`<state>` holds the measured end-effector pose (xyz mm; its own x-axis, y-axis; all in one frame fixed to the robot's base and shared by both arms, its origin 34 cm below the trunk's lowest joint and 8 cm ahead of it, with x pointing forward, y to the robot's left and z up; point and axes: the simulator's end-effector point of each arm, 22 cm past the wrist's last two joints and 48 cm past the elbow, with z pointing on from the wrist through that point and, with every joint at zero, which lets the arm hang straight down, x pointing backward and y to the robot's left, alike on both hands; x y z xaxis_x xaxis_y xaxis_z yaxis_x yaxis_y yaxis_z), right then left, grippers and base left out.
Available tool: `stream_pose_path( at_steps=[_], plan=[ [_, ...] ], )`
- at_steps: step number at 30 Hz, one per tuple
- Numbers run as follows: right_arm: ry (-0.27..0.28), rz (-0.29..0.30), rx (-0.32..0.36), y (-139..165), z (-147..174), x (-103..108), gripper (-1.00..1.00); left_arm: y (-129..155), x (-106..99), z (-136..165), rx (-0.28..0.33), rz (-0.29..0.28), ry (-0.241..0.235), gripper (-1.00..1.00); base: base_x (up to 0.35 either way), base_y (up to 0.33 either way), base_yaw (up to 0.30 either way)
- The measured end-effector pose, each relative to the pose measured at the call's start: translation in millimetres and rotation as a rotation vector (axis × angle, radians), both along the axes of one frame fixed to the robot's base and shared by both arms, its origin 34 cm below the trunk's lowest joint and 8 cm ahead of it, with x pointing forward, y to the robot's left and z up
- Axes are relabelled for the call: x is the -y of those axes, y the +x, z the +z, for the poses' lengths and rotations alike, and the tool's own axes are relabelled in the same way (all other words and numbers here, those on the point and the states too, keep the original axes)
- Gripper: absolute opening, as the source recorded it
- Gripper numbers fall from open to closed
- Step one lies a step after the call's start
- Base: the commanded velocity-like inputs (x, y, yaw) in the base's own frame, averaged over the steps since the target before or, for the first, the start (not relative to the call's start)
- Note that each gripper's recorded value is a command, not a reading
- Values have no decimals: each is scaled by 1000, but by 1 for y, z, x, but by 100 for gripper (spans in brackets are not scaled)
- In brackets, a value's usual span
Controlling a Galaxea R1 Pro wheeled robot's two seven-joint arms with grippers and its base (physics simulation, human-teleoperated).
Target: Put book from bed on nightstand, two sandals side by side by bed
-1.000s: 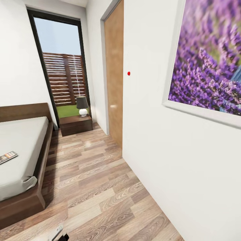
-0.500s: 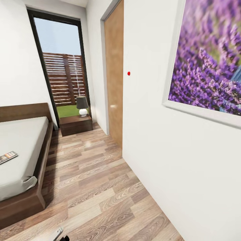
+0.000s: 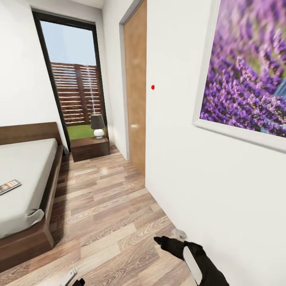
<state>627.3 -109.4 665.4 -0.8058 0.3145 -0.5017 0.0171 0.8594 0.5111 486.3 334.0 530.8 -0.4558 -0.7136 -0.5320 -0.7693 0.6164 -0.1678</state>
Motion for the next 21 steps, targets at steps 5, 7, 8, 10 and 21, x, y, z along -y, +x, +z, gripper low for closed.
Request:
stream_pose_path(
  at_steps=[5,7,8,10,21],
  plan=[
    [377,98,-10,-7,57,-61,100,3,-1,2,10,0,2,100,0,0,0],
    [426,110,-7,-7,67,-67,100,4,-1,3,11,0,1,100,0,0,0],
    [433,112,-7,-8,68,-68,100,4,-1,3,11,0,1,100,0,0,0],
    [449,115,-7,-8,70,-69,100,4,-1,3,12,-1,1,100,0,0,0],
    [455,115,-6,-9,59,-69,100,3,2,-10,10,-1,-3,100,0,0,0]
  ],
)
